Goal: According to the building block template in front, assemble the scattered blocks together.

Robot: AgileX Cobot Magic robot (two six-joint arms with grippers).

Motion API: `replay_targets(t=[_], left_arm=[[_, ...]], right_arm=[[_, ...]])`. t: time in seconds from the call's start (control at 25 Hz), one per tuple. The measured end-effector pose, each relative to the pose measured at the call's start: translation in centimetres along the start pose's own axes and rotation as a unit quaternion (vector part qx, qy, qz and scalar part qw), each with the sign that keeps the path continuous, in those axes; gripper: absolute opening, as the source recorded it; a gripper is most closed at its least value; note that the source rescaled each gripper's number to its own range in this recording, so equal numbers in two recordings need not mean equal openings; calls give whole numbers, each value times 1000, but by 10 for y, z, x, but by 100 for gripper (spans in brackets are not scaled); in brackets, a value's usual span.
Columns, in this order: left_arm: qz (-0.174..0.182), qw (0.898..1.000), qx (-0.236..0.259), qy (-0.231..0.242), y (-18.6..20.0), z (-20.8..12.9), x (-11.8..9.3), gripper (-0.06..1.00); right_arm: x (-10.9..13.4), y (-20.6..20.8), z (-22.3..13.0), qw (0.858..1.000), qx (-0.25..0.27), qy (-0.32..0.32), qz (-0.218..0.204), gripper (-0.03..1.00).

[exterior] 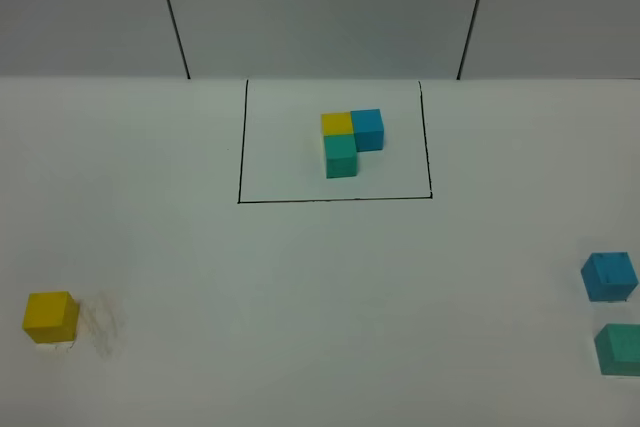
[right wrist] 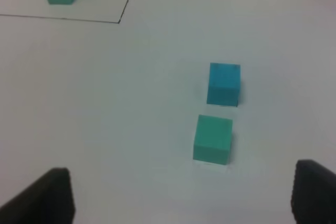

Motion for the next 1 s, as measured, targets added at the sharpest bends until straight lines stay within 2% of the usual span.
replay_targets(t=[0.16, 0.44, 0.52, 0.84, 1.0], left_arm=[[27, 999, 33, 4, -10, 33, -2, 96], [68, 986, 151, 13, -70, 72, -5, 96], [77, 980, 181, 15, -93, 74, -3, 96], [96, 964, 246, 21, -167, 64, 8, 96], [90, 954, 285, 18, -194, 50, 9, 96]], right_arm=[[0, 0, 0, 1000, 0, 0, 0, 71], [0, 0, 0, 1000, 0, 0, 0, 71], [0, 0, 0, 1000, 0, 0, 0, 71], [0, 0, 0, 1000, 0, 0, 0, 71], [0, 0, 0, 1000, 0, 0, 0, 71]])
Point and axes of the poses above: a point on each arm's last joint axis where the gripper is mounted, y pointing back along that axis away from the gripper, x along the wrist's bending axis when the last joint is at zero, z = x × y, the point moved 8 cm from there along -y, pointing out along that axis toward the gripper, and after that the axes turned 14 degrees about y, right-handed, at the moved point
